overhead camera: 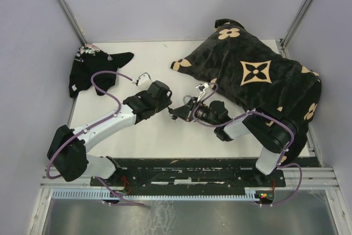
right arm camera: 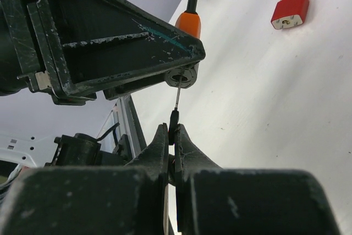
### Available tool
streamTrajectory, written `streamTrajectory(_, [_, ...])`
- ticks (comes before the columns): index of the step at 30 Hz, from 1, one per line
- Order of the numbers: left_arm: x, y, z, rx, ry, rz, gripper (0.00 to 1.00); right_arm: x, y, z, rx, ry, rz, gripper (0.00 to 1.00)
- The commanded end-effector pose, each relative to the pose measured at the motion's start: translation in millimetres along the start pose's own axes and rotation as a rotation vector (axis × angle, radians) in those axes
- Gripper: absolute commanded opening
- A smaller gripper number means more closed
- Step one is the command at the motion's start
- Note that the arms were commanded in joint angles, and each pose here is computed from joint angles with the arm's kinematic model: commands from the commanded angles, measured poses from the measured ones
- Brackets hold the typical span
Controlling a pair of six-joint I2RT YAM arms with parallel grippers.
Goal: Unlock with the key
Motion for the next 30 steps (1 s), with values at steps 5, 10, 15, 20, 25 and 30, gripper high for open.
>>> streamTrajectory(5, [13.3,-4.7,-13.9,-0.101,-0.064,0.118,0.20,-16.5,44.6,27.2,0.094,0.081,-0.081,0.02])
streamTrajectory(10, [9.9,-17.5,-23.1,-0.149,-0.098,0.180,0.16,-19.2,53.7,28.3,0.153,0.054,-0.079,0.02])
streamTrajectory(15, [12.9,-26.8,-20.9,-0.114,-0.111,0.196,0.16,-22.3,65.6,28.5,0.135,0.046,-0.114,0.02])
streamTrajectory(20, [19.5,-36.2,-35.3,-0.081,-0.177,0.210,0.15,-27.1,73.9,25.0,0.130,0.028,-0.163,0.02])
streamTrajectory(25, [23.8,-48.9,-42.4,-0.060,-0.204,0.235,0.13,-30.0,85.5,31.5,0.200,0.045,-0.210,0.02])
streamTrajectory(30, [29.3,-60.8,-48.1,-0.055,-0.222,0.249,0.12,-30.8,96.3,28.3,0.305,0.010,-0.257,0.02])
Point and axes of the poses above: each gripper's point midway between its finger pads, its own x axis back along the fingers, its own z axis along the line the jaws close on, y = z × x, the point moved 3 cm from there along x, back along the fingers, and after that the axes turned 4 degrees about -x, right-handed, at the moved point
